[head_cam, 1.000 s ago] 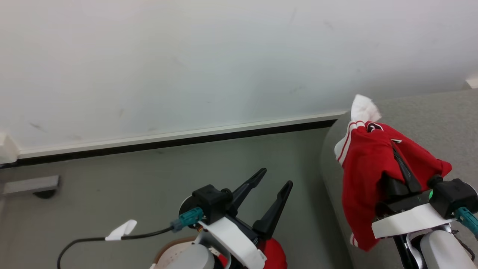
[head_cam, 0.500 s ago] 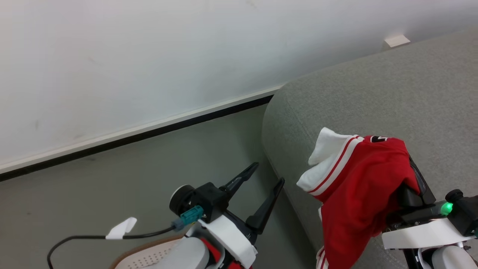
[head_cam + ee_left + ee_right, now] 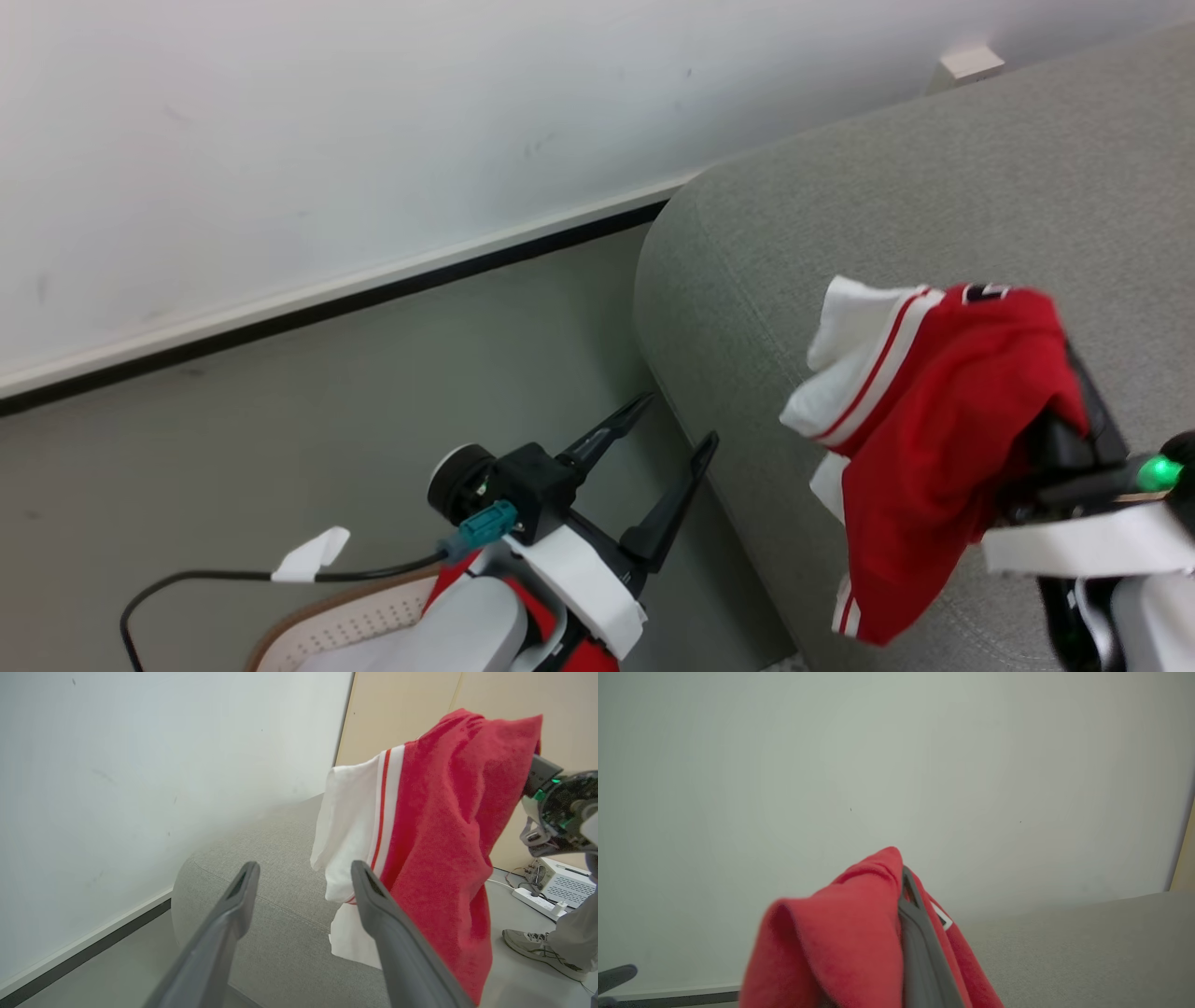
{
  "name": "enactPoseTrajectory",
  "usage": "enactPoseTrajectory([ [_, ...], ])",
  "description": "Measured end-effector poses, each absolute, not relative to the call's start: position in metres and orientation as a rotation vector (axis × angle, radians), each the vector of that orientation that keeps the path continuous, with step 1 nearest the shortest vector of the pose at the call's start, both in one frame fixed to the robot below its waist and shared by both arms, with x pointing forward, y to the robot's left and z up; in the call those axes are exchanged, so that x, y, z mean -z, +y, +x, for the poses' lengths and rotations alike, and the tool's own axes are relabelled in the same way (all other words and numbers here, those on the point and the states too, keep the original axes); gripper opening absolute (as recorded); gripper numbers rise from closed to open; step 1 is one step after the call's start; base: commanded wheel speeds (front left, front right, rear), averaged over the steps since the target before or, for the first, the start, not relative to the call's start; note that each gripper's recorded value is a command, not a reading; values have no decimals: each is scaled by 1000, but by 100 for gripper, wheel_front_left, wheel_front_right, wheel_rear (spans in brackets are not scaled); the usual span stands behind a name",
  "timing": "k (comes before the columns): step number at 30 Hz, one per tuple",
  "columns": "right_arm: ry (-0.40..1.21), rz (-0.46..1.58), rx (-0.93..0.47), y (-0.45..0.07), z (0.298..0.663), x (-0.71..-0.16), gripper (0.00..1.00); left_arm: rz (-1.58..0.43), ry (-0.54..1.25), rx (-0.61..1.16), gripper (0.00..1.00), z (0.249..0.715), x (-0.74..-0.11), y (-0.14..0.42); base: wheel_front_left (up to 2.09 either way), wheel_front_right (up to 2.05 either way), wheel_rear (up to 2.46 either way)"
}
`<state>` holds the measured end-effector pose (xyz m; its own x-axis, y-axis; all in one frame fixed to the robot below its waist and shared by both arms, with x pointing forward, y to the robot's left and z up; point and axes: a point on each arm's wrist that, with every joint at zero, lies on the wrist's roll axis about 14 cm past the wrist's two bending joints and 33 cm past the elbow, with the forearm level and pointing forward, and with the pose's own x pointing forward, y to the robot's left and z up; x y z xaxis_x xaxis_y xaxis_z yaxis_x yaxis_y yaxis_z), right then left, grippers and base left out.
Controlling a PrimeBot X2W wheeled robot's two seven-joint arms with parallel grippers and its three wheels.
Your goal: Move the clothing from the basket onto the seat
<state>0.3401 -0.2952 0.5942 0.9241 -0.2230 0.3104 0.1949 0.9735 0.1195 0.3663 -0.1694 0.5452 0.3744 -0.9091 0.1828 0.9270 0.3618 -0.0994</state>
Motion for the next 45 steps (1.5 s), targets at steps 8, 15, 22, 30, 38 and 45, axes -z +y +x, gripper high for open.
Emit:
enactPoseTrajectory([
  [8, -386, 19, 207, -313, 380, -624, 0, -190, -110, 1204, 100, 382, -534, -168, 0, 0, 0],
  [15, -401, -45, 253, -347, 436, -636, 0, -199, -85, 1207, 100, 408, -507, -164, 0, 0, 0],
  [22, -369, -109, 271, -372, 500, -622, 0, -225, -48, 1193, 100, 438, -468, -158, 0, 0, 0],
  [30, -291, -218, 334, -415, 558, -593, 0, -286, 53, 1158, 100, 456, -411, -150, 0, 0, 0],
  [38, 123, -308, 374, -446, 570, -475, 0, -273, 110, 1086, 100, 467, -382, -127, 0, 0, 0],
  [45, 464, -288, 433, -465, 532, -395, 15, -264, 112, 1040, 100, 473, -384, -115, 0, 0, 0],
])
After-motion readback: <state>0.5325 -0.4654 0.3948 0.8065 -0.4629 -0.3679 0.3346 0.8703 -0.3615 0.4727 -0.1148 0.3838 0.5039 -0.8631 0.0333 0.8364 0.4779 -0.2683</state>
